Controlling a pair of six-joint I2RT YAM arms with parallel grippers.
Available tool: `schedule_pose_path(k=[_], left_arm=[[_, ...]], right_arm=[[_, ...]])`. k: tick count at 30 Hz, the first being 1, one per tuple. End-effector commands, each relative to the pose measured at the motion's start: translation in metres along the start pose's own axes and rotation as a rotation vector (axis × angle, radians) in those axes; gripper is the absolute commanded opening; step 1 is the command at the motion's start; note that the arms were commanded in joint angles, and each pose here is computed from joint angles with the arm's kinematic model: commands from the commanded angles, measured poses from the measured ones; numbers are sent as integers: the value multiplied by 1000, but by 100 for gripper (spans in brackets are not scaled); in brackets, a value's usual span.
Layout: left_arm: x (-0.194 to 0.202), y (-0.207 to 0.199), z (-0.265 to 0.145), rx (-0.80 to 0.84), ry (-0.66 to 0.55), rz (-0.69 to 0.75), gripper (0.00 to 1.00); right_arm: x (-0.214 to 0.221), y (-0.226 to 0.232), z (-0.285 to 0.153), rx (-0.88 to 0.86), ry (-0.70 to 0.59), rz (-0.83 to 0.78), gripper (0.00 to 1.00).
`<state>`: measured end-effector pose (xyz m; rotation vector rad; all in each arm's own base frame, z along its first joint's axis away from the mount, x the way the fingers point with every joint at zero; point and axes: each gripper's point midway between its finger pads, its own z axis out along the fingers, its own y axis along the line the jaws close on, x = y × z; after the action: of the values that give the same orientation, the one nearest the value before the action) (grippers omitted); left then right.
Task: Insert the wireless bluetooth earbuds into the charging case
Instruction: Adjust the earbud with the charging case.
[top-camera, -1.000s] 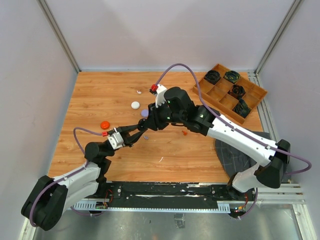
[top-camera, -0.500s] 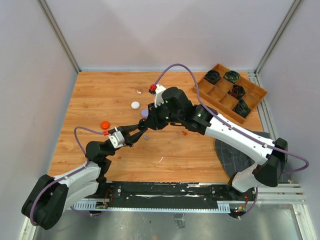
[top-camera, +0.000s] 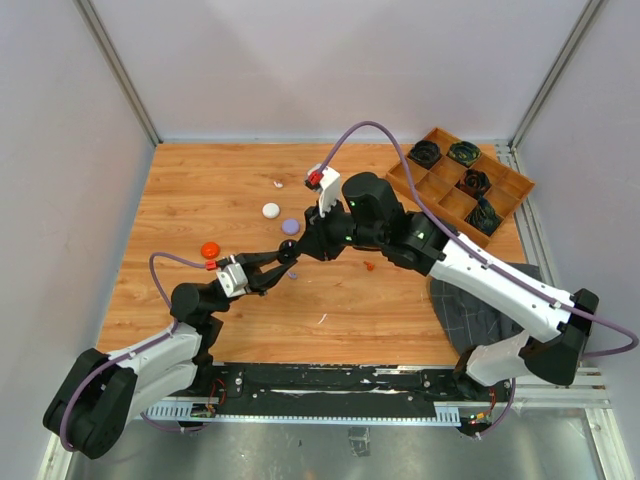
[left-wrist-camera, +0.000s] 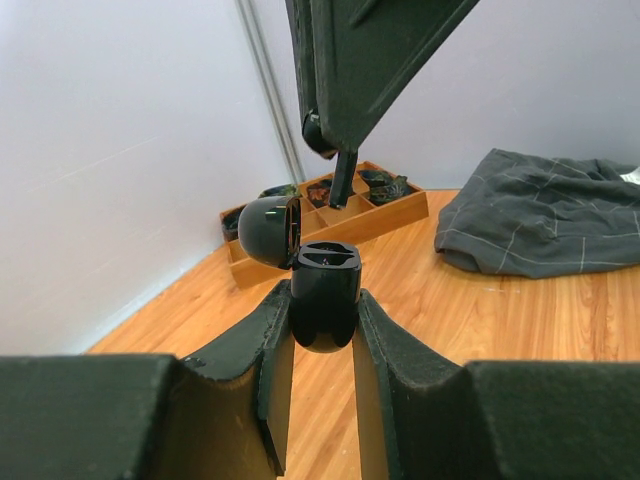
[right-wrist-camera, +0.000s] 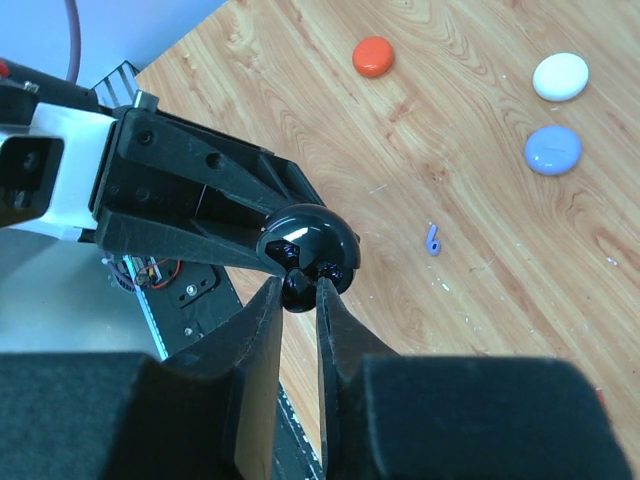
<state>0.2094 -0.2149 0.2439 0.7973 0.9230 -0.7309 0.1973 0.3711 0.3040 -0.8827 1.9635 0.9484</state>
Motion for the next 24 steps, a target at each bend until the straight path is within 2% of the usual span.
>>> schedule_pose_path(k=[1,9,24], left_arm=[[-10,-5,3,36,-34,2,0],[-12,-10,4,65,-37,-23,0],[-18,-13,6,89,-53,-37,0]], right_arm=[[-4,14,-8,-70,-28,-101,1],[2,22,-7,-146,-34,-193,1],[12,28,-2,-191,-9,-236,1]])
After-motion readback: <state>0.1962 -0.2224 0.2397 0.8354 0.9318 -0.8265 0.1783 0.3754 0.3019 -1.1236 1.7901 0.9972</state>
